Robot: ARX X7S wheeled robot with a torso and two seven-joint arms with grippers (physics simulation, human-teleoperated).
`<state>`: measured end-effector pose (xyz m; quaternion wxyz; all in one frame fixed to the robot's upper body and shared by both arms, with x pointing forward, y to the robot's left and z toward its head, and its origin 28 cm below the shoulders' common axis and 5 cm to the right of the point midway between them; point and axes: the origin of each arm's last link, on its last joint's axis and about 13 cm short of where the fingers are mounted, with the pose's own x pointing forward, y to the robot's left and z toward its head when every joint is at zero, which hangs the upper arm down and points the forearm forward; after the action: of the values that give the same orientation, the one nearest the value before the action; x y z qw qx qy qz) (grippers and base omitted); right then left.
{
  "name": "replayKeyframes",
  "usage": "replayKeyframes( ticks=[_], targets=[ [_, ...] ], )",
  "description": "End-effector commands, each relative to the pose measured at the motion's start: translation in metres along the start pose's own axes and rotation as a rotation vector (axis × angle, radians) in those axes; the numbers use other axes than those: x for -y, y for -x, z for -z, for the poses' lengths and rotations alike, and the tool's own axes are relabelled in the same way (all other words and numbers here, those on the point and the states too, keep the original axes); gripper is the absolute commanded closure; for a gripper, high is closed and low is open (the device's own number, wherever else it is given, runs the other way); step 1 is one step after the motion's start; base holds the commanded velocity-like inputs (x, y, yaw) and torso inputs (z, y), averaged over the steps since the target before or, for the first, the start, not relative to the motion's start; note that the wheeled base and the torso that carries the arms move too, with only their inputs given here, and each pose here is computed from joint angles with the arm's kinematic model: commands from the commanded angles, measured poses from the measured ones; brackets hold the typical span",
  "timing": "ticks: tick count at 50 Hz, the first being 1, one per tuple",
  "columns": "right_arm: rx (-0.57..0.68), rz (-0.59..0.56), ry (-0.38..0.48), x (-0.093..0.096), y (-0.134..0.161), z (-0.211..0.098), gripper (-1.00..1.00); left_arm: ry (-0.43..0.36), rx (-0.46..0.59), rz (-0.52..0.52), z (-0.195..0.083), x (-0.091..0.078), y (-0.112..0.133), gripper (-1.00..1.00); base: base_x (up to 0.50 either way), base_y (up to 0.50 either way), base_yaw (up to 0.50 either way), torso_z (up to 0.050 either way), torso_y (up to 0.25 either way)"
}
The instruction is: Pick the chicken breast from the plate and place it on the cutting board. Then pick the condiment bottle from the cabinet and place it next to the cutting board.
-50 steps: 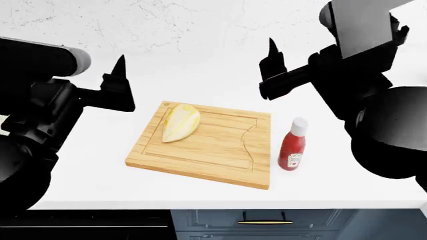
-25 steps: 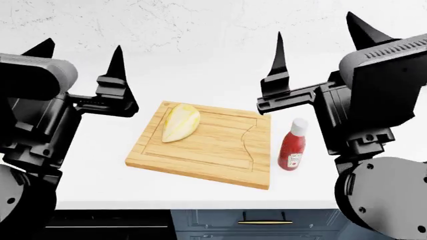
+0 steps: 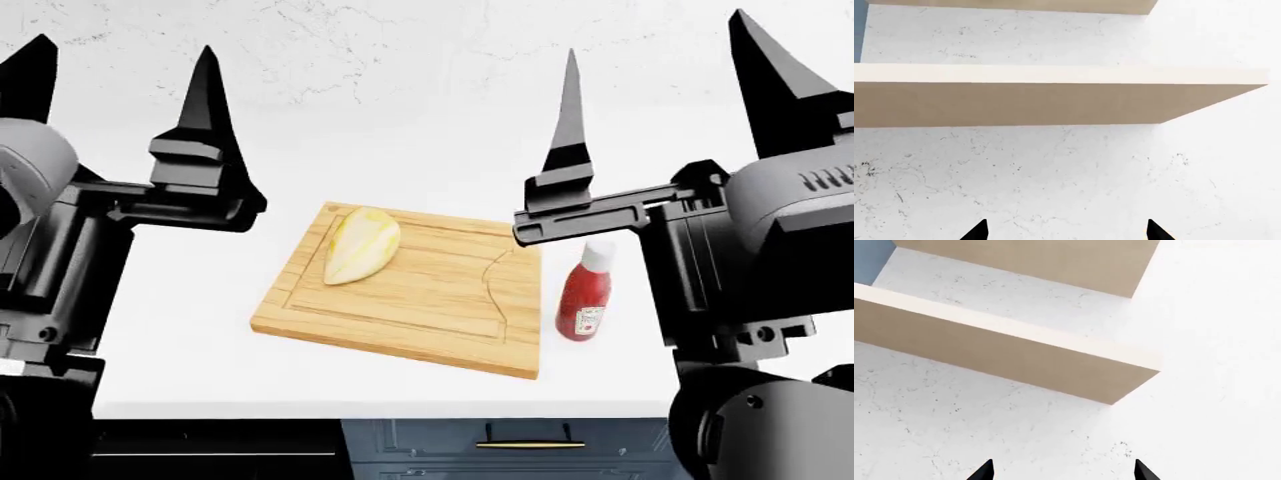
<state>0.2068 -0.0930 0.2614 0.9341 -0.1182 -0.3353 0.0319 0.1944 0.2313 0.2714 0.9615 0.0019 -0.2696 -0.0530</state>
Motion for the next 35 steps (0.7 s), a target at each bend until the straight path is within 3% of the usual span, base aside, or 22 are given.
replayKeyframes(
  ticks=[1,35],
  targets=[
    [0.029,-0.013,0.0,-0.002,0.0,-0.007,-1.0,0.006,0.031,0.007,-0.009,0.002,0.003,-1.0,0.0,0.0,0.0,0.0,0.0],
    [0.106,-0.023,0.036,0.002,-0.022,-0.026,-1.0,-0.027,0.102,0.015,-0.025,-0.001,-0.01,-1.0,0.0,0.0,0.0,0.0,0.0]
  ],
)
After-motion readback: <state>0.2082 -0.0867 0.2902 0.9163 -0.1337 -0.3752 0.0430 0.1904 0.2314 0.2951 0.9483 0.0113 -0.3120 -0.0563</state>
